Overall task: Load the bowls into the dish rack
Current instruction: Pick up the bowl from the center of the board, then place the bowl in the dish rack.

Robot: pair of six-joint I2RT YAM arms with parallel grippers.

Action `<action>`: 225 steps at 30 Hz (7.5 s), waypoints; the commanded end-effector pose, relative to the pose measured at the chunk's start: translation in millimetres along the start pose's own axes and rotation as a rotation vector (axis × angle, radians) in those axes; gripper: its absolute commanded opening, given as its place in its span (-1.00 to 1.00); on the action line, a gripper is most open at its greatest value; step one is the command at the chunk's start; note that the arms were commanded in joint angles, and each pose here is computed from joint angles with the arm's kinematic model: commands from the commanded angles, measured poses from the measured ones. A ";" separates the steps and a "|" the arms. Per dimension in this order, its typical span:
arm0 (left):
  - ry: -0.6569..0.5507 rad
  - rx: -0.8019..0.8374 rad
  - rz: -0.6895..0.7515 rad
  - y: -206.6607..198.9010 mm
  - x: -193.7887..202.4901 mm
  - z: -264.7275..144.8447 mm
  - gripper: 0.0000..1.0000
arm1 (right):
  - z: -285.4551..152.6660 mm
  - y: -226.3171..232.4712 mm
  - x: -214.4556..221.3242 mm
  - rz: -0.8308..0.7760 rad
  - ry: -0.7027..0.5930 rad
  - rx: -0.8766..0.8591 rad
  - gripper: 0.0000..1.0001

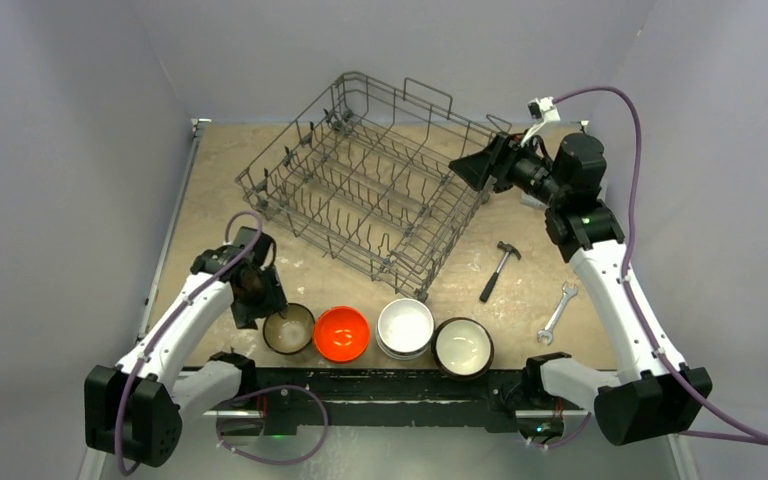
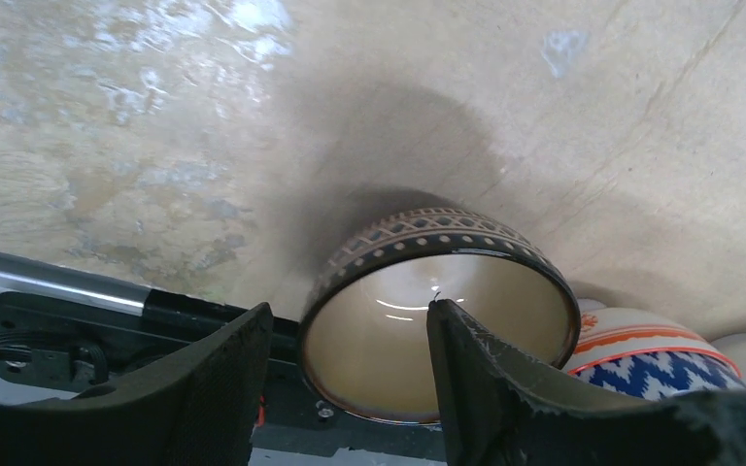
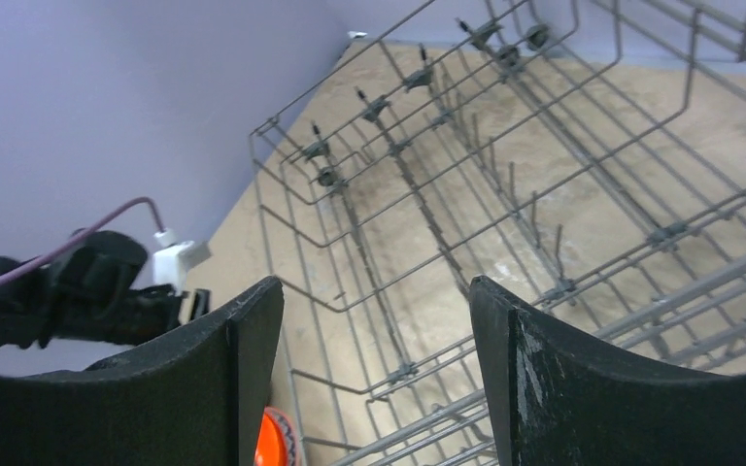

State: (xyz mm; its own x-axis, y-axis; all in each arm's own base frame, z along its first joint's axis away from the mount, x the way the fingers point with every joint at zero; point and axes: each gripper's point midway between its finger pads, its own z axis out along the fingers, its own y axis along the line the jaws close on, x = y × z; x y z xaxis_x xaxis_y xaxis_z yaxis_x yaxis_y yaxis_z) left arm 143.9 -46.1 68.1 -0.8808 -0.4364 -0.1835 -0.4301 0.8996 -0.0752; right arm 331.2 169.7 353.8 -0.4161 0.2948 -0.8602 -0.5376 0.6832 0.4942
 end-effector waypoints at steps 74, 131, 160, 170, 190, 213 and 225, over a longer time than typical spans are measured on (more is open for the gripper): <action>-0.614 1.216 0.236 -213.0 -82.4 -239.3 -1.00 | 46.9 182.2 112.5 0.073 0.320 -0.691 0.90; -0.549 0.934 0.103 -197.5 -103.7 -157.9 0.97 | 62.4 84.9 69.3 0.107 0.163 -0.278 -1.00; -0.448 0.805 -0.308 -139.8 -226.4 -38.0 -0.04 | 47.9 71.8 44.9 -0.032 0.135 -0.157 -1.00; -0.430 0.903 -0.450 -137.2 -196.5 -48.3 -1.00 | 53.2 74.7 43.7 -0.047 0.147 -0.173 -1.00; -0.357 0.835 -0.714 -165.2 -107.2 -33.0 -1.00 | 70.9 48.9 47.7 -0.085 0.163 -0.008 -1.00; -0.852 0.356 -0.254 -96.4 -158.2 -111.4 0.98 | 56.5 35.4 46.5 -0.129 0.171 0.081 -1.00; -0.623 0.119 0.218 -121.5 -232.1 -101.4 0.98 | 55.6 32.3 65.3 -0.128 0.224 0.062 -1.00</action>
State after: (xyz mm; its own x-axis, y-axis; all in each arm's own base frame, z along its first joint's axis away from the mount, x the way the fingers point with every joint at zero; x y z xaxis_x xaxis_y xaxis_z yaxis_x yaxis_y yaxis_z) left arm 374.3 -44.7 253.2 -0.4217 -0.3925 -0.8174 -0.3476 0.9026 -0.2541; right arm 328.6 242.5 261.4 -0.6112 0.0179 -0.7912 -0.4756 0.7908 0.3853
